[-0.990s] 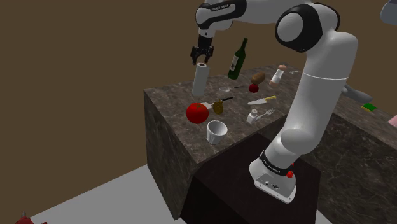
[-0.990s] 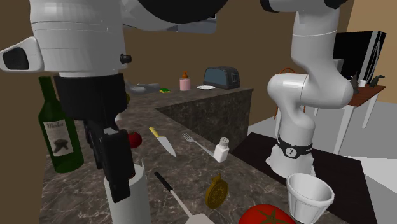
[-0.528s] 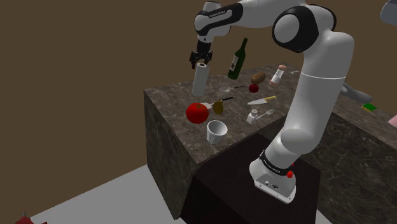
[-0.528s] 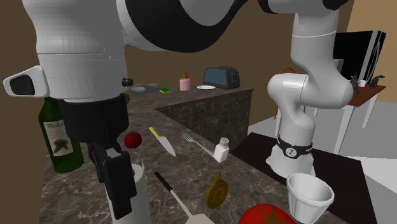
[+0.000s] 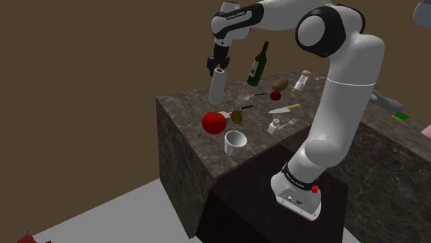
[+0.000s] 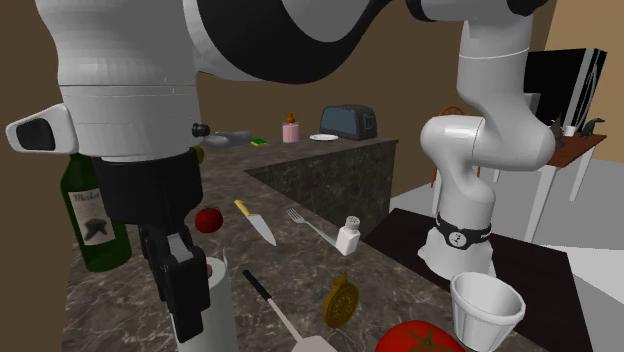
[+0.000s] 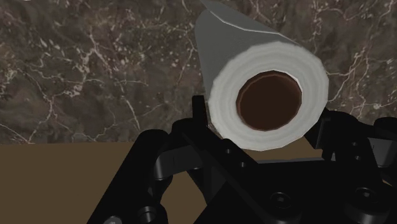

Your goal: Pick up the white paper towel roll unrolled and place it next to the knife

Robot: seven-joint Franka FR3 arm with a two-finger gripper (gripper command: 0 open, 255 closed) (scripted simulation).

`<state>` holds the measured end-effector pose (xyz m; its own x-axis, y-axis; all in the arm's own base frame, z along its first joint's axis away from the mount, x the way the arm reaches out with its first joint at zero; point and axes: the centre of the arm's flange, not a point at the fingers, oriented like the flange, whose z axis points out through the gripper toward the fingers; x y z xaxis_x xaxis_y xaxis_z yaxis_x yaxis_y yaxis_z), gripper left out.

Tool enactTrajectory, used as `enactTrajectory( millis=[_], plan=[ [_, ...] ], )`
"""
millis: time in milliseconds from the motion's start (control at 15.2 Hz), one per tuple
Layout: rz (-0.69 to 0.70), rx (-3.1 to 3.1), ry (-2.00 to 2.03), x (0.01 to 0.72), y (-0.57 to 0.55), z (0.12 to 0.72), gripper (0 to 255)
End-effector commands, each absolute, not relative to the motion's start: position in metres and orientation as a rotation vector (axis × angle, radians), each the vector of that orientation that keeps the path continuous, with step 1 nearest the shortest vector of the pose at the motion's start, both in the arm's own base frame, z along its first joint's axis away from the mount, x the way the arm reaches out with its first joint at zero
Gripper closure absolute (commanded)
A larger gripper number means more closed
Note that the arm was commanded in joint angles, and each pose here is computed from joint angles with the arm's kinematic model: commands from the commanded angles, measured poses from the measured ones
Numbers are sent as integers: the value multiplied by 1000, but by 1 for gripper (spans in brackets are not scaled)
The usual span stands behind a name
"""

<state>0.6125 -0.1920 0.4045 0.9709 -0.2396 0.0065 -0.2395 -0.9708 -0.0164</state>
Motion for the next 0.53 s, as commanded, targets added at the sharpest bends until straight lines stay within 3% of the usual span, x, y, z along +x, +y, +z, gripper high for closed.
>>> enactTrajectory(
  millis=[0, 462],
  plan=[
    [-13, -3103, 377, 613, -192, 404, 255],
    [-13, -3103, 377, 613, -192, 410, 255]
  ],
)
